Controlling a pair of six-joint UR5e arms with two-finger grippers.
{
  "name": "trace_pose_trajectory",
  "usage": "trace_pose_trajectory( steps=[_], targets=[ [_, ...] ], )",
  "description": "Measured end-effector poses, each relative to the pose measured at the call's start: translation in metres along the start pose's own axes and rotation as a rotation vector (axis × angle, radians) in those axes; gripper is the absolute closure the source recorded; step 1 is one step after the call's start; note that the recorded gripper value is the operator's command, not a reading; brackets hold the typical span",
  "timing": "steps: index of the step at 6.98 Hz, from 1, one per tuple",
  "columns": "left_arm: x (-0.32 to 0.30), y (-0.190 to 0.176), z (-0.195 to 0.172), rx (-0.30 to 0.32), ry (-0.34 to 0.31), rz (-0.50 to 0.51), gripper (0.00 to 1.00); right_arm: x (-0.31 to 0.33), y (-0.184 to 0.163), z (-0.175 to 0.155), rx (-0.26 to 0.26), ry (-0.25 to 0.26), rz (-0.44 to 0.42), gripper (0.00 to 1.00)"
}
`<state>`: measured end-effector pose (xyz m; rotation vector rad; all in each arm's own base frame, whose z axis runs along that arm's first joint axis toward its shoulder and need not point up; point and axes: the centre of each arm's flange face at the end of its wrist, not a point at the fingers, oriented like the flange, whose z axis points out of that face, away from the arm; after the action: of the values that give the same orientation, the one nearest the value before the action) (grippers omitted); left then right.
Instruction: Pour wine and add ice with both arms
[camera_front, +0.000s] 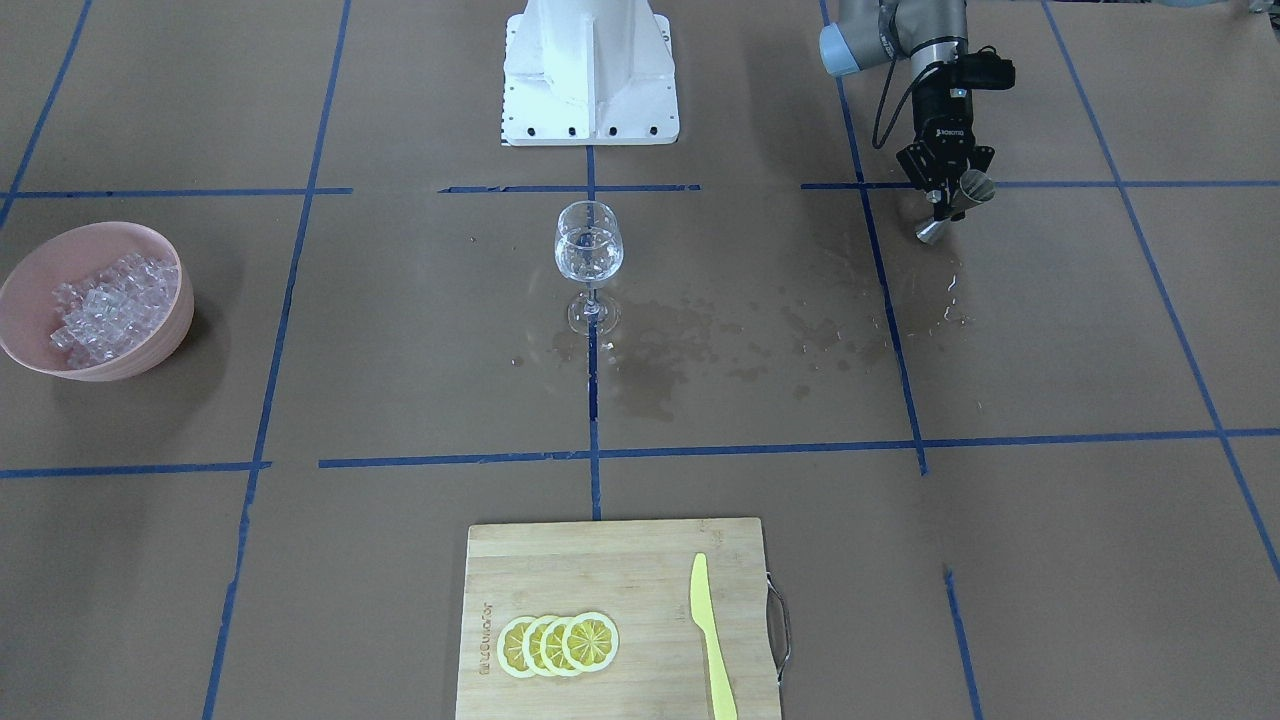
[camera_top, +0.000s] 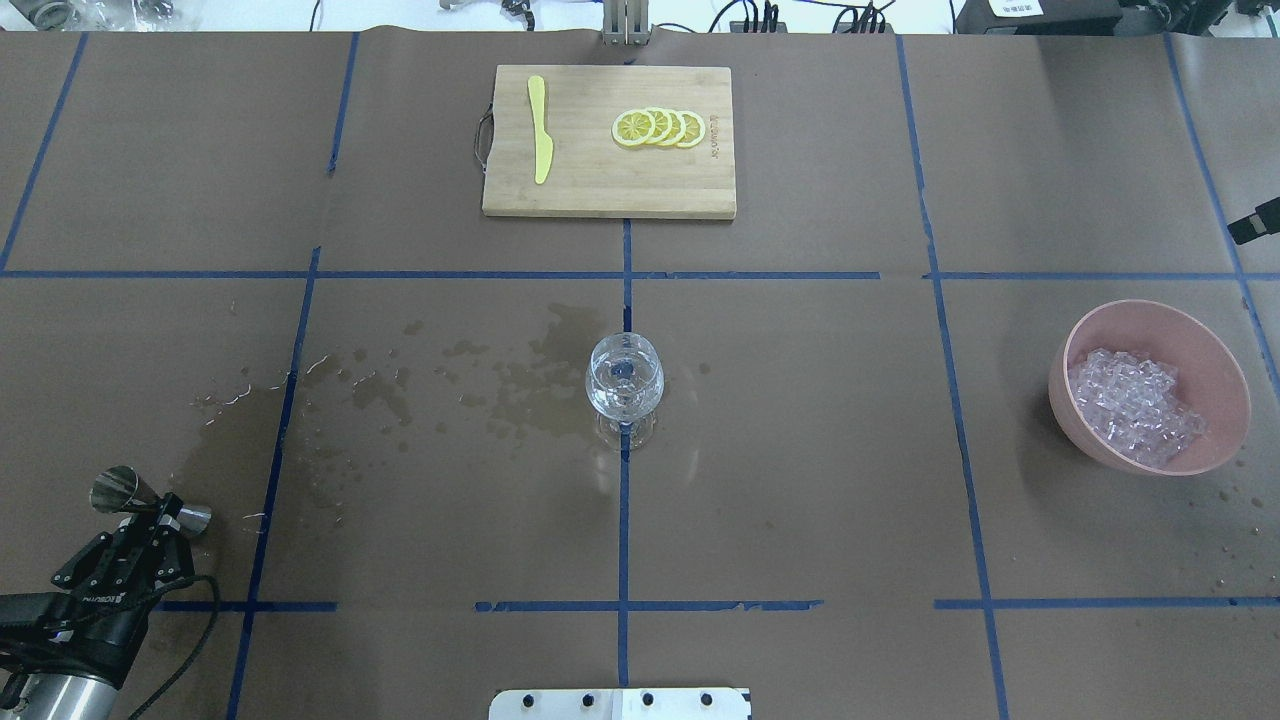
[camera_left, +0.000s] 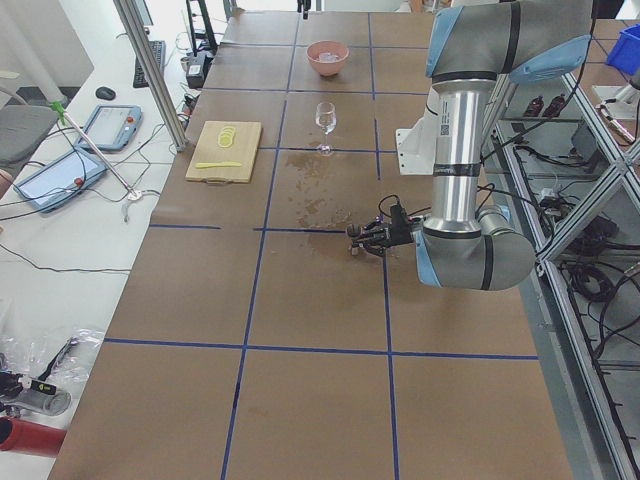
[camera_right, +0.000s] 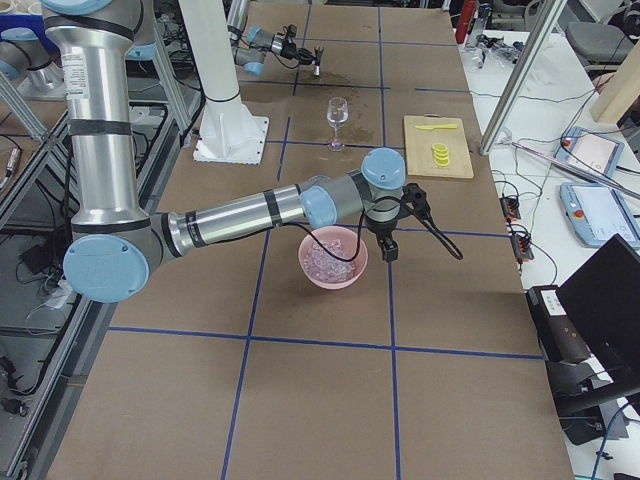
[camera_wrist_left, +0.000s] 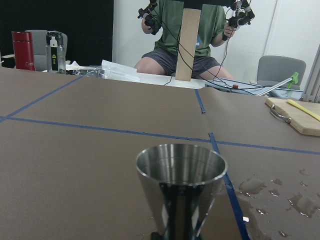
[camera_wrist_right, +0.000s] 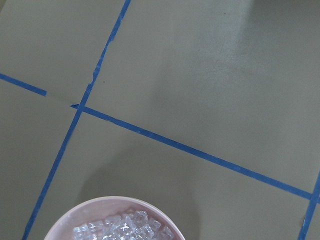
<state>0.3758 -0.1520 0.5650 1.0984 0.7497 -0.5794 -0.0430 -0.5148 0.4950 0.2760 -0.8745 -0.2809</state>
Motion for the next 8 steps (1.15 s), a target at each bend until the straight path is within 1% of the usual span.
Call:
trace_pose_trajectory(
  steps=[1,2,3,4,5,6,7,8],
  targets=[
    [-0.0005,0.0021,-0.0015,-0.004,0.002,0.006,1.00,0.0003,0.0001,0.0002,-0.001,0.000,0.001,0.00],
    [-0.0014,0.0044,-0.0025,-0.006,0.004,0.013,0.95,0.0003,0.0001,0.0002,0.000,0.000,0.001,0.00],
    [-0.0018,0.0057,-0.0034,-0.008,0.005,0.018,0.69,0.0004,0.0003,0.0003,-0.001,0.000,0.001,0.00],
    [-0.0016,0.0067,-0.0046,-0.011,0.007,0.021,0.62,0.0004,0.0004,0.0005,-0.001,0.000,0.001,0.00],
    [-0.0014,0.0078,-0.0058,-0.014,0.010,0.024,0.49,0.0001,0.0002,0.0007,-0.001,0.000,0.000,0.00],
    [-0.0013,0.0083,-0.0065,-0.016,0.011,0.028,0.20,0.0001,0.0002,0.0010,-0.002,0.000,0.001,0.00],
    [-0.0011,0.0089,-0.0074,-0.017,0.012,0.032,0.00,0.0003,0.0002,0.0012,-0.003,0.000,0.001,0.00],
    [-0.0006,0.0097,-0.0088,-0.020,0.015,0.034,0.00,0.0003,0.0002,0.0013,-0.003,0.000,0.002,0.00]
  ],
)
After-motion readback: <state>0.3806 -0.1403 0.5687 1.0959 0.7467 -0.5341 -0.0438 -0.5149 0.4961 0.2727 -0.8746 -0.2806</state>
